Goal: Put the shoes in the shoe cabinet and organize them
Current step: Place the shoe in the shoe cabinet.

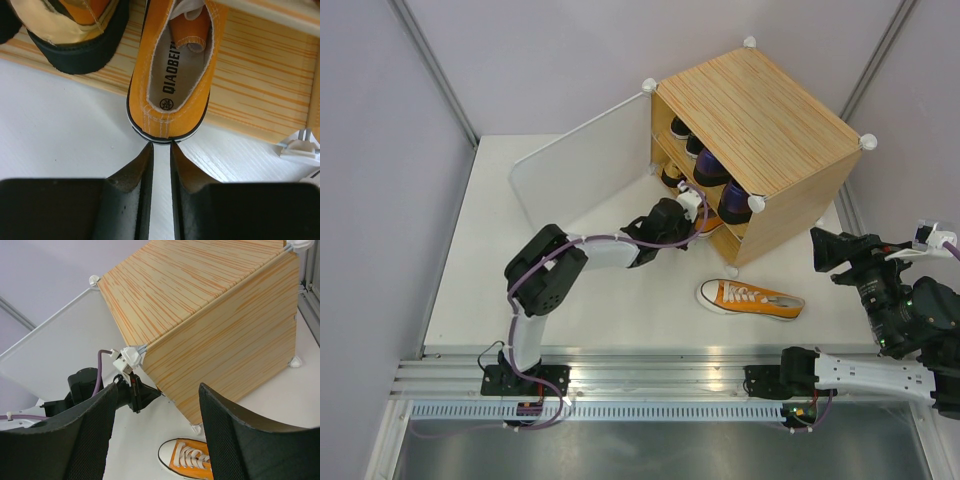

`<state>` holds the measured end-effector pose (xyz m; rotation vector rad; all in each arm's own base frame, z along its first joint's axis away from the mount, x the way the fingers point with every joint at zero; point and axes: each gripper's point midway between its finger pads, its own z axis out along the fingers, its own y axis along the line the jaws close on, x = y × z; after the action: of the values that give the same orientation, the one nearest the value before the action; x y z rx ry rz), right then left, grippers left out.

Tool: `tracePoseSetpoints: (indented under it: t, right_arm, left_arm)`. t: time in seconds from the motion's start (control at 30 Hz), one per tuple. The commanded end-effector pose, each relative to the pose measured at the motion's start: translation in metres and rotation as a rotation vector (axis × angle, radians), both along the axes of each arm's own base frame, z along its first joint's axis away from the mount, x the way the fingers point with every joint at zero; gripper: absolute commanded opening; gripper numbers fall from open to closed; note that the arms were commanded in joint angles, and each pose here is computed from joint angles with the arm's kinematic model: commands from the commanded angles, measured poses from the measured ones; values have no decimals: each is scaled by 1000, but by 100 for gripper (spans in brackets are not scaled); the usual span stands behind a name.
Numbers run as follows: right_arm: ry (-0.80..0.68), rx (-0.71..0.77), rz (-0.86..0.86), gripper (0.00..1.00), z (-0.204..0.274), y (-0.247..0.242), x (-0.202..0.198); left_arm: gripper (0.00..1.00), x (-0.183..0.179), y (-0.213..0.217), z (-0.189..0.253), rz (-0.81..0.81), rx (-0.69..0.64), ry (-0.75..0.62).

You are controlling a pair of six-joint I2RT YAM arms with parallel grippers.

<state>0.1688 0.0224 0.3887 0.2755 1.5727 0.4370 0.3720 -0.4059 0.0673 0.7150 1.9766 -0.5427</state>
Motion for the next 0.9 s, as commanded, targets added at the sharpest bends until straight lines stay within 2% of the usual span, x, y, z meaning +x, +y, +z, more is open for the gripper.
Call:
tracePoseSetpoints:
  t: [0.0, 0.53, 0.87]
  right_arm:
    - [-6, -7, -23, 71, 5, -8, 0]
    - [-7, 14, -28, 71, 5, -12, 1]
    - [-6, 25, -27, 71, 5, -11, 1]
  left_arm:
    - [22, 17, -22, 30, -12, -99, -49]
    - [23, 26, -44, 34, -16, -177, -30]
    - [25, 34, -44, 30, 76, -240, 12]
